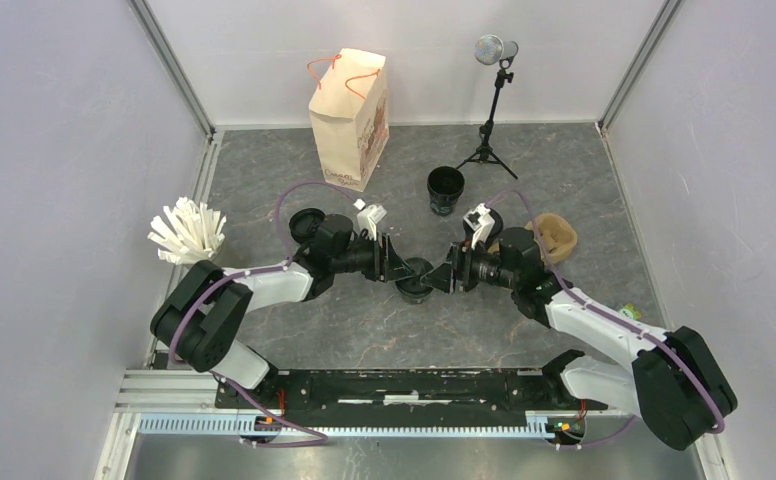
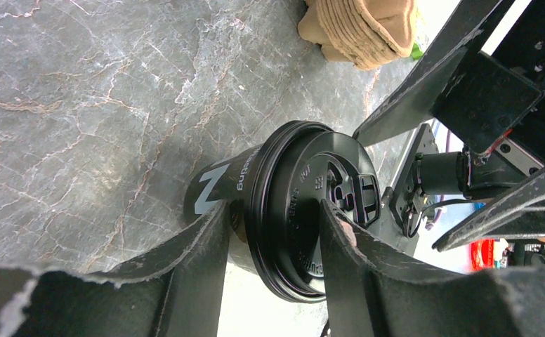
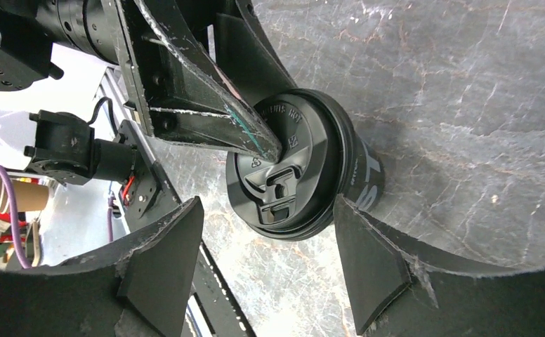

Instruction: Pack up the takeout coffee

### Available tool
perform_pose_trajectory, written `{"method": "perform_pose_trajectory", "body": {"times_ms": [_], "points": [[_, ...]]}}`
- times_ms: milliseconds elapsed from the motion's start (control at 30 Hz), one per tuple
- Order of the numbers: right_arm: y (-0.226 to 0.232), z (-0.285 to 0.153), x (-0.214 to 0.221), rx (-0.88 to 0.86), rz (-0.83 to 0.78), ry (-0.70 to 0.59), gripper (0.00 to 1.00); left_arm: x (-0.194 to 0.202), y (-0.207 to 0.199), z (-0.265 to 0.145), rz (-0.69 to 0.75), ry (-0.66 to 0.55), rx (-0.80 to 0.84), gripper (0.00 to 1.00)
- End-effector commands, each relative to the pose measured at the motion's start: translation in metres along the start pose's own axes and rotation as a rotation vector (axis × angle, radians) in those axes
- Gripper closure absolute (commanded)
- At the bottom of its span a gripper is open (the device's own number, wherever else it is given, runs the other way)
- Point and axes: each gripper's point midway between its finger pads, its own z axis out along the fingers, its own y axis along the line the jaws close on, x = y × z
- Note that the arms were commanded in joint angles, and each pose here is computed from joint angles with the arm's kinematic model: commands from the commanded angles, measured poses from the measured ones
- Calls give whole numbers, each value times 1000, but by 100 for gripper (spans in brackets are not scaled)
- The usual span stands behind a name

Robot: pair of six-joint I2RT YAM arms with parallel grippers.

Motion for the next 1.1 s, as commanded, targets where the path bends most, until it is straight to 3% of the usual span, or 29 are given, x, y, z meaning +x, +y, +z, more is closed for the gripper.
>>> {"method": "perform_pose_trajectory", "body": {"times_ms": [0, 267, 400, 500, 733, 900, 967, 1067], "points": [[4, 6, 2, -1, 94, -21, 27, 73, 52, -10, -120, 200, -229, 46], [-8, 14, 19, 22, 150, -4, 32, 74, 52, -9, -120, 204, -235, 46], [-11, 17, 31, 18, 163, 17, 40, 76, 55, -7, -123, 212, -242, 46], [-23, 13, 48, 54, 175, 24, 48, 79, 59, -7, -130, 219, -256, 47], [-60, -1, 95, 189, 191, 42, 53, 88, 69, -5, -154, 237, -289, 51], [-57, 1, 114, 176, 188, 91, 53, 89, 69, -5, -143, 236, -280, 52], [-47, 5, 101, 140, 167, 78, 51, 85, 64, -4, -119, 237, -252, 52], [-40, 5, 65, 169, 75, 44, 40, 78, 51, -4, -57, 246, -185, 50]]}}
